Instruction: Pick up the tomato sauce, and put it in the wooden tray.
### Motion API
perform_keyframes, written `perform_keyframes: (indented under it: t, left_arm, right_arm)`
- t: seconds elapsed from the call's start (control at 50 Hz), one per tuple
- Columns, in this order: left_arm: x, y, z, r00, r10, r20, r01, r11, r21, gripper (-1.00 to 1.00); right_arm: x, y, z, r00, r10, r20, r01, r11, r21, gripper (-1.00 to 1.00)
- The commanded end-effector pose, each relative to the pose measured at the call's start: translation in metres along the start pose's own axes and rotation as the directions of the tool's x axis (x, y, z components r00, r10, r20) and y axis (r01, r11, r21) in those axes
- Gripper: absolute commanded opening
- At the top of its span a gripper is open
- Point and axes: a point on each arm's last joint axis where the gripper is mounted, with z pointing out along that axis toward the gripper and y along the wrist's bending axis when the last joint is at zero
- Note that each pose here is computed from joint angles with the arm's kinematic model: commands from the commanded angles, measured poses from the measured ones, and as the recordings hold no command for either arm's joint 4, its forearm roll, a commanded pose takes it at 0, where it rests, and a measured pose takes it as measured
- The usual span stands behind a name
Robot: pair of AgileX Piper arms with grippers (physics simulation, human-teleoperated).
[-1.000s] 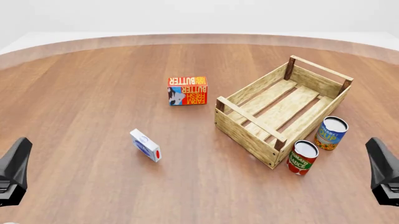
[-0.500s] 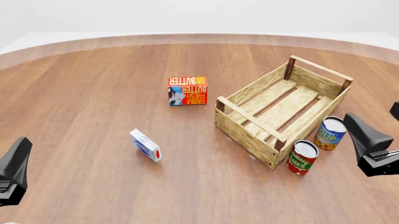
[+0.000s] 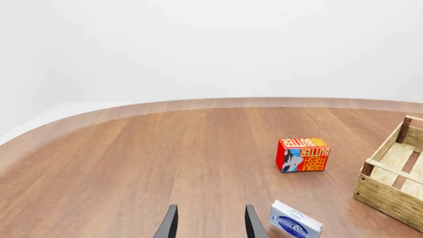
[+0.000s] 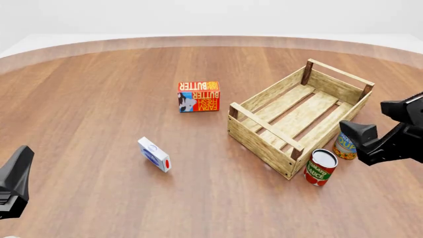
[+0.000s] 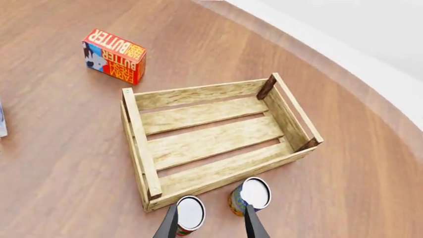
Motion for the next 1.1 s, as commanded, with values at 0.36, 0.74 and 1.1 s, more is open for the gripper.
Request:
perform_keyframes:
  t: [0.36, 0.74, 1.1]
  left_arm:
    - [0.000, 0.000, 0.000, 1.000, 0.000, 0.000, 0.000, 1.000, 0.000, 1.00]
    - [0.000, 0.000, 0.000, 1.000, 0.000, 0.000, 0.000, 1.000, 0.000, 1.00]
    - [0.000, 0.000, 0.000, 1.000, 0.000, 0.000, 0.000, 1.000, 0.000, 1.00]
  right_arm:
    - [0.043, 0.006, 0.030, 0.948, -0.051, -0.315, 0.026, 0.996, -0.082, 1.00]
    - [0.066, 0.011, 0.073, 0.928, -0.024, -0.372, -0.010, 0.996, -0.087, 1.00]
    - [0.093, 0.019, 0.093, 0.909, -0.043, -0.414, -0.002, 0.994, -0.107, 1.00]
